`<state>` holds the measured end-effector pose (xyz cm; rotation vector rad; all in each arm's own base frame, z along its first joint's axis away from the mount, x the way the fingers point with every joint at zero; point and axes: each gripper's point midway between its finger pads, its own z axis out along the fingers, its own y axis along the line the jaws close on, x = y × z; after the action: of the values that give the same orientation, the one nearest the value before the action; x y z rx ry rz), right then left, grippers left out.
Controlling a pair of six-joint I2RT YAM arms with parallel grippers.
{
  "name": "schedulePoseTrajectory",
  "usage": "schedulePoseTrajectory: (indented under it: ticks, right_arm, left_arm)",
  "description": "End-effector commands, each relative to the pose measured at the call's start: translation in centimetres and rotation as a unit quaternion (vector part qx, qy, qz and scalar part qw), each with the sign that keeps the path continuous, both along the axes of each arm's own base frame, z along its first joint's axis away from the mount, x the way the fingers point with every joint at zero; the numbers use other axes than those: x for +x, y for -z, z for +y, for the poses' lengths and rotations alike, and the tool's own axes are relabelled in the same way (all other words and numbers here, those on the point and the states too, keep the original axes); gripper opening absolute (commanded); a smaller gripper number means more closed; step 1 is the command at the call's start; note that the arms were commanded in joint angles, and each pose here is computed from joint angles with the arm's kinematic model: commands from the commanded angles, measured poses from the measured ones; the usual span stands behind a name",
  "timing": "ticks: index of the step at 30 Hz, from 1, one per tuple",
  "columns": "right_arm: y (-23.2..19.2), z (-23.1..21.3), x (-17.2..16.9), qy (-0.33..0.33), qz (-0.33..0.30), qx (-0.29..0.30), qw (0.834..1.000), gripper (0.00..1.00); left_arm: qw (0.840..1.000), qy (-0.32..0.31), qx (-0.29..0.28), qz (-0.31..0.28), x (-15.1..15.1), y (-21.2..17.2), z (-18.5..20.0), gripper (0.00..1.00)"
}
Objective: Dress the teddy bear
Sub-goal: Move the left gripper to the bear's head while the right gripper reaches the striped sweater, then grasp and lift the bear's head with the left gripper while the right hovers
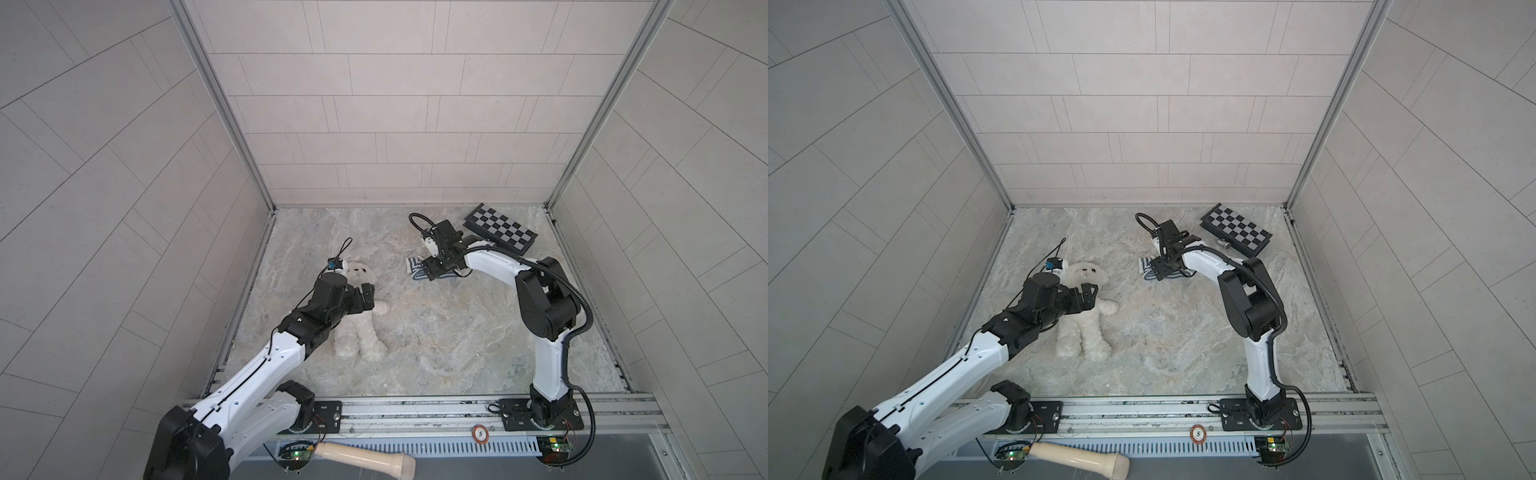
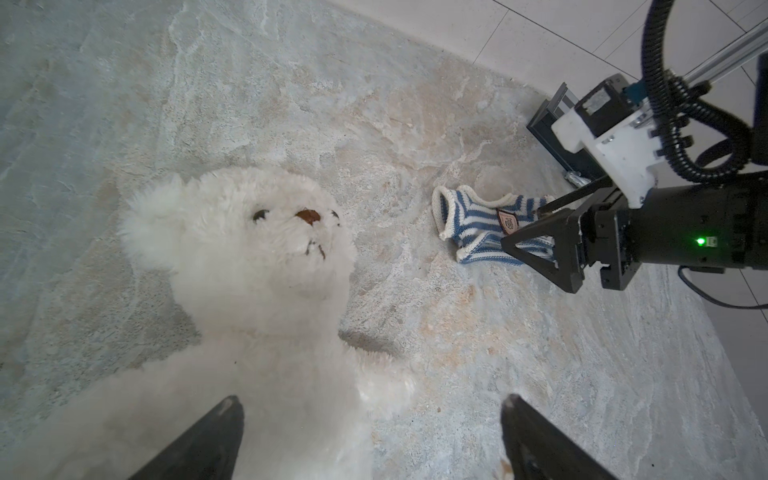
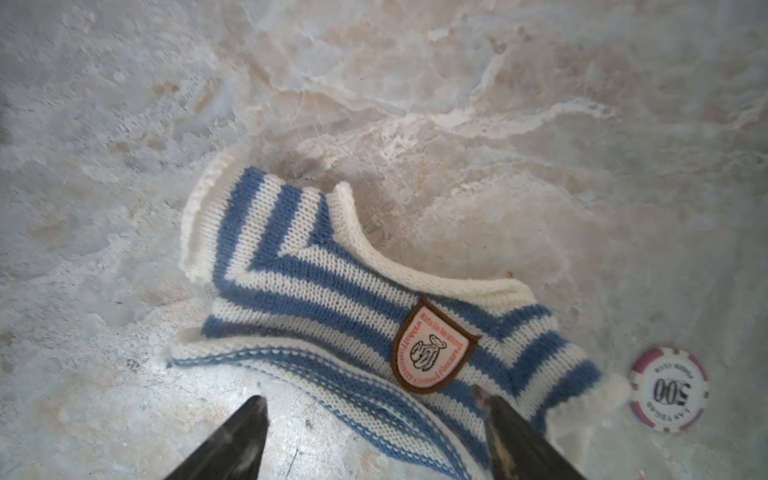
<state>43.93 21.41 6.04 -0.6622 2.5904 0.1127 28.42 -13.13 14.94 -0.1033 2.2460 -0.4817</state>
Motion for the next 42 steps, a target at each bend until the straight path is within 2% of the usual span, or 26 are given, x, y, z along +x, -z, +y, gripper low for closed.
schedulePoseTrajectory:
  ticks: [1,7,16,21,25,30,35,39,42]
  right_arm:
    - [1.4,-0.3,-1.6,-0.008,0.046,-0.008,0.999,0.8]
    - [3.2,-0.2,-2.5,-0.001,0.074,0.021,0.997,0.76]
    - [3.6,-1.4,-6.0,0.011,0.072,0.006,0.997,0.72]
    - [3.1,-0.5,-9.1,0.018,0.074,0.049,0.996,0.72]
    - [2.1,0.3,-11.4,0.024,0.061,0.065,0.996,0.74]
    - [-0.1,2.1,-13.3,0.029,0.038,0.116,0.992,0.76]
    - [-3.5,1.5,-13.4,0.046,0.002,0.162,0.986,0.77]
    - [-5.0,-1.1,-12.5,0.064,-0.04,0.154,0.985,0.78]
    - [-5.1,-2.2,-12.3,0.069,-0.046,0.154,0.985,0.78]
  left_arm:
    - [1.0,0.003,-0.005,-0.013,-0.2,-0.5,-0.1,1.0]
    - [0.999,0.016,-0.016,-0.027,-0.3,-1.2,-0.5,1.0]
    - [1.0,0.019,-0.007,-0.022,-0.5,-0.4,-0.4,1.0]
    - [1.0,0.021,0.0,-0.016,-0.5,0.2,-0.3,1.0]
    - [1.0,0.015,0.018,-0.015,-0.5,0.9,0.3,1.0]
    - [0.999,0.005,0.037,-0.007,-0.6,1.8,0.9,1.0]
    - [0.995,-0.021,0.101,0.017,-0.6,3.2,2.4,1.0]
    - [0.991,0.029,0.126,0.04,-0.9,4.3,-0.5,1.0]
    - [0.989,0.035,0.127,0.066,-0.1,5.8,-1.6,1.0]
